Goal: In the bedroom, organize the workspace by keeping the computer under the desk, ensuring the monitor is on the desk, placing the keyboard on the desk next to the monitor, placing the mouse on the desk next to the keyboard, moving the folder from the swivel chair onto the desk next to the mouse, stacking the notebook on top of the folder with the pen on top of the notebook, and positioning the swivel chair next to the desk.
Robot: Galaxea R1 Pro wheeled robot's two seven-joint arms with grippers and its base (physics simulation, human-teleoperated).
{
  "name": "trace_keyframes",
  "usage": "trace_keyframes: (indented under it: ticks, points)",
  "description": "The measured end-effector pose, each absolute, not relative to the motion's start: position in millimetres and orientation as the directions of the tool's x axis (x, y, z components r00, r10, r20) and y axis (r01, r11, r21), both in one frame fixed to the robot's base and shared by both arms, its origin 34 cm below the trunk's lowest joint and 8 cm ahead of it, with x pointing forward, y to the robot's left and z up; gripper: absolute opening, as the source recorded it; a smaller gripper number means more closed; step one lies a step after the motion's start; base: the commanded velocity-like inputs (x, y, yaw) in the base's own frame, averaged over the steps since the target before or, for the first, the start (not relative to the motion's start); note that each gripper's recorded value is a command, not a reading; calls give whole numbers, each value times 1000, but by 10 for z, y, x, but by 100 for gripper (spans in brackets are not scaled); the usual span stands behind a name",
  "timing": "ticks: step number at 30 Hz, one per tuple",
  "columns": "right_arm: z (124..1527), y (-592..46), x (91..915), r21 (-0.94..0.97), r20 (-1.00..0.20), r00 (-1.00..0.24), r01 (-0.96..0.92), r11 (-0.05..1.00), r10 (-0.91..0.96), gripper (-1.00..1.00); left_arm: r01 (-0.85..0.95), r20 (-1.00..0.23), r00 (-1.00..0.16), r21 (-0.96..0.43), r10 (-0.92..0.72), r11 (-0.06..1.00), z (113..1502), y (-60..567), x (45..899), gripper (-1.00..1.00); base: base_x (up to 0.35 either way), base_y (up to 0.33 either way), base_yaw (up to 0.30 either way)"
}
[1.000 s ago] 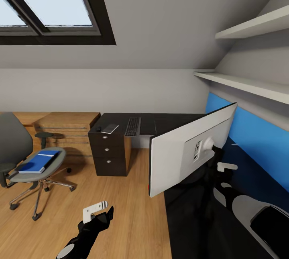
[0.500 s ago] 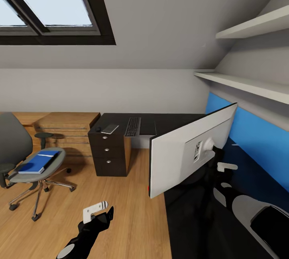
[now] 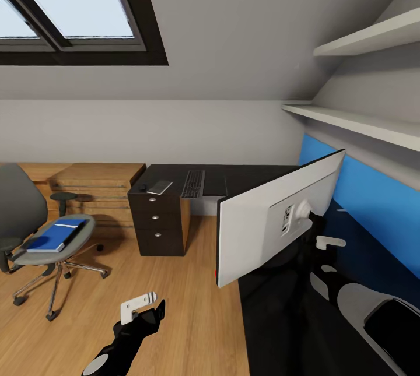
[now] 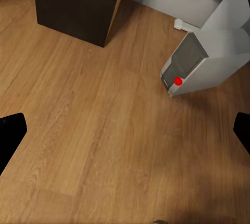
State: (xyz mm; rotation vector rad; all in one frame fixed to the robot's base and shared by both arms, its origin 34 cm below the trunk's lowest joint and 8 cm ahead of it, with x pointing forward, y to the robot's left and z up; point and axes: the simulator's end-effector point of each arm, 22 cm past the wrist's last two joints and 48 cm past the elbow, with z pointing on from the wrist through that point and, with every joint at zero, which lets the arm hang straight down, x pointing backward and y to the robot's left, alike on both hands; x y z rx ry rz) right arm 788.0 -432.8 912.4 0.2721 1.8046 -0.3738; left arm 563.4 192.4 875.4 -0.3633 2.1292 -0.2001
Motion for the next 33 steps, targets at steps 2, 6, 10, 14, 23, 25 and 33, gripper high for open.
trace_keyframes:
  ticks: [2, 6, 10, 14, 23, 25, 33]
  points:
    - [9124, -4328, 7880, -110, -965, -260, 374, 921, -10, -100, -181, -787, -519, -280, -333, 943, 8755, 1924, 5634, 100, 0, 0, 0]
    - [9123, -4327, 7880, -110, -965, -260, 374, 921, -10, -100, -181, -787, -519, -280, -333, 943, 8756, 1924, 5634, 100, 0, 0, 0]
    - [9123, -4327, 7880, -110, -965, -260, 374, 921, -10, -100, -180, -787, -519, -280, -333, 943, 8758, 1923, 5635, 100, 0, 0, 0]
    - [9123, -4327, 7880, -109, -966, -259, 374, 921, -9, -100, -181, -787, -519, -280, -333, 943, 8757, 1924, 5635, 100, 0, 0, 0]
    - [9123, -4317, 7886, -111, -965, -260, 371, 922, -11, -100, -181, -787, -519, -280, -333, 943, 8757, 1924, 5636, 100, -20, 0, 0]
    - [9123, -4310, 7890, -112, -965, -262, 368, 923, -13, -100, -181, -787, -519, -280, -333, 943, 8754, 1924, 5636, 100, -118, 0, 0]
    - [9122, -4302, 7893, -112, -965, -261, 367, 924, -14, -100, -181, -787, -520, -280, -333, 943, 8753, 1925, 5636, 100, -159, 0, 0]
